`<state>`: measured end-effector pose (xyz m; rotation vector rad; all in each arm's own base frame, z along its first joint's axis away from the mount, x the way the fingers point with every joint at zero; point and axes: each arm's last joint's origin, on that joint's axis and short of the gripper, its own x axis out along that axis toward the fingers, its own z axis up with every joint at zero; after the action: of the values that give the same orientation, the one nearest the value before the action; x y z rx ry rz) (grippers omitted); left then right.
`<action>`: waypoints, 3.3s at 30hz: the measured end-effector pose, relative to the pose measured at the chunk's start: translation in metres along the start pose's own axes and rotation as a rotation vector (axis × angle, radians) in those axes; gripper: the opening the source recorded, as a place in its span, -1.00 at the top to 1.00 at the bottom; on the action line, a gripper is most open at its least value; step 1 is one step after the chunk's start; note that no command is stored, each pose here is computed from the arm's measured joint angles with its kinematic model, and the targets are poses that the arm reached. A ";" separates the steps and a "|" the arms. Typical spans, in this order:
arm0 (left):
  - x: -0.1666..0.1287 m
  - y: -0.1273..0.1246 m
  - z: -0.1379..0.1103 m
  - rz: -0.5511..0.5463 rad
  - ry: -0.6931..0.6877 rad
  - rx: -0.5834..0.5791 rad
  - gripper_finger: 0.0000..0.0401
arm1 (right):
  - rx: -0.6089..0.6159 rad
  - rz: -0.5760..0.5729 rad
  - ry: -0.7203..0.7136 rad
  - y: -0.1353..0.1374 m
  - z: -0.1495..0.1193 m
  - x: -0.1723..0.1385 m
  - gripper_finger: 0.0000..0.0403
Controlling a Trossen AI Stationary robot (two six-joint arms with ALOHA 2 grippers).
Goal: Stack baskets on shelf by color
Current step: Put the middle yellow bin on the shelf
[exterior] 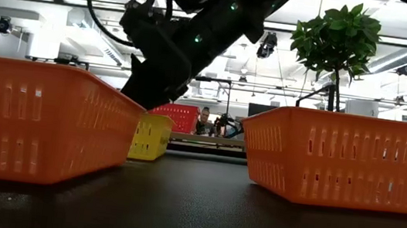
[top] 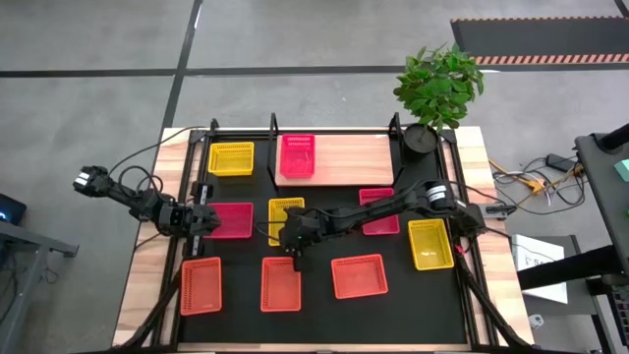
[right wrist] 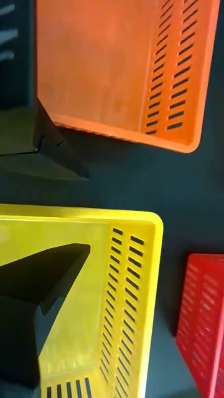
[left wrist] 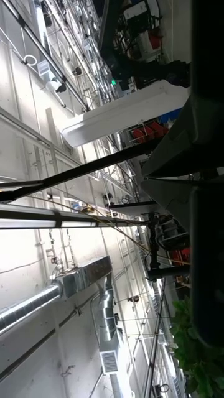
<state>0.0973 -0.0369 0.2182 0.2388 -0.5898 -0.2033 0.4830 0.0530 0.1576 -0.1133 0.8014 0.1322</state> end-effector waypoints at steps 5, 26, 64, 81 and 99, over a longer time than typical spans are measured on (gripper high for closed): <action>0.000 0.000 0.000 0.000 0.001 0.000 0.99 | -0.007 -0.003 0.022 -0.002 -0.006 0.006 0.30; 0.000 0.000 0.000 0.003 -0.002 0.001 0.99 | -0.145 0.009 0.003 0.005 0.014 -0.031 0.96; 0.000 0.000 0.000 0.002 0.000 0.001 0.99 | -0.134 -0.270 0.149 -0.049 -0.036 -0.178 0.96; 0.000 0.000 0.000 0.002 0.000 0.001 0.99 | -0.034 -0.309 0.012 -0.124 -0.105 -0.166 0.96; 0.000 0.000 0.000 0.003 -0.002 0.009 0.99 | -0.013 -0.302 -0.030 -0.144 -0.122 -0.138 0.96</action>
<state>0.0970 -0.0367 0.2185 0.2467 -0.5933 -0.1977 0.3252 -0.1179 0.1800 -0.2428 0.7451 -0.1458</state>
